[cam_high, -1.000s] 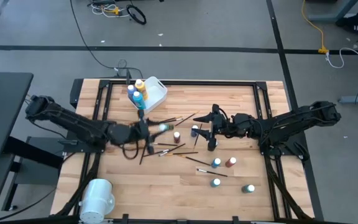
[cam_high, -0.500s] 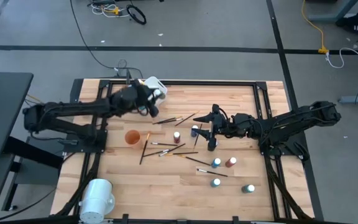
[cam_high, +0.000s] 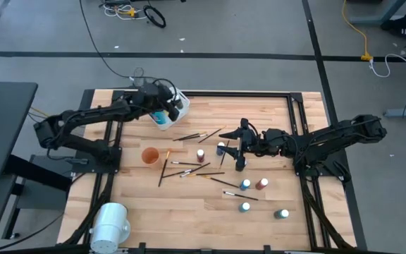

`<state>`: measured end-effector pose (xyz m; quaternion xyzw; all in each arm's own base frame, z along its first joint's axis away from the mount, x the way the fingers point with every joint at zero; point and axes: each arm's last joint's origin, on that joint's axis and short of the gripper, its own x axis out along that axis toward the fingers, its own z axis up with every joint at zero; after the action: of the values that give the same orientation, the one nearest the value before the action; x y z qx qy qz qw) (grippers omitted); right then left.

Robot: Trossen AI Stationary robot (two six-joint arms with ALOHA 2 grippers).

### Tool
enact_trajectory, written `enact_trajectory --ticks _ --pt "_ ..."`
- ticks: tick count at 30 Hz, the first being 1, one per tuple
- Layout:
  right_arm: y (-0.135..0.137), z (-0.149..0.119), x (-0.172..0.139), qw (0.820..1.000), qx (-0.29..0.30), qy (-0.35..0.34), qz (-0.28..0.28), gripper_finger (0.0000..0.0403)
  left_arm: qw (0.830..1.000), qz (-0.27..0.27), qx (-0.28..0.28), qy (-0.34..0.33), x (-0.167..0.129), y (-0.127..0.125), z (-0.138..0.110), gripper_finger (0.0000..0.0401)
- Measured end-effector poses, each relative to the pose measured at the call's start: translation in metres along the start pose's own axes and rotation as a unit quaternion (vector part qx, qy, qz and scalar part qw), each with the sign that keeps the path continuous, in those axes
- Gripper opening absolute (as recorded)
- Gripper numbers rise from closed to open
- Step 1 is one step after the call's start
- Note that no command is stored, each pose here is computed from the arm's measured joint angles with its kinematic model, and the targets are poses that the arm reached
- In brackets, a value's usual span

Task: Pick & Place Paint Supplies
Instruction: Put the green paint bottle into the white bin

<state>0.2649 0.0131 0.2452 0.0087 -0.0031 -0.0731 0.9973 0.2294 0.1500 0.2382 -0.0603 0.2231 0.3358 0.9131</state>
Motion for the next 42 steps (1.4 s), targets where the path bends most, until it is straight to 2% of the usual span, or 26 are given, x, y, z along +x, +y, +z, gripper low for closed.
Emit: enact_trajectory --ticks 5,8,12,18,23,32,42 --pt "0.001 -0.006 0.003 1.0 -0.002 0.011 0.0 0.0205 0.996 0.044 0.027 0.068 0.001 -0.004 -0.015 0.0128" --pt "0.002 -0.015 0.008 1.0 -0.006 0.025 0.0 0.0205 0.994 0.063 0.037 0.082 -0.007 -0.008 -0.016 0.0129" --pt "0.003 -0.025 0.015 0.999 -0.006 0.031 -0.001 0.0205 0.996 0.054 0.031 0.067 -0.018 -0.019 -0.012 0.0128" --pt "0.005 -0.026 0.025 0.999 0.009 -0.035 0.0 0.0205 0.998 0.049 0.001 0.048 -0.031 -0.04 -0.01 0.0128" --pt "0.006 -0.032 0.029 0.999 0.011 -0.047 0.0 0.0205 0.993 0.114 0.002 0.033 -0.035 -0.06 -0.016 0.0128" --pt "0.006 -0.033 0.03 0.999 0.012 -0.048 0.001 0.0205 0.979 0.198 -0.053 0.007 -0.037 -0.08 -0.029 0.0129" --pt "0.006 -0.034 0.03 0.999 0.01 -0.047 0.002 0.0205 0.96 0.262 -0.096 0.006 -0.006 -0.093 -0.055 0.0128"
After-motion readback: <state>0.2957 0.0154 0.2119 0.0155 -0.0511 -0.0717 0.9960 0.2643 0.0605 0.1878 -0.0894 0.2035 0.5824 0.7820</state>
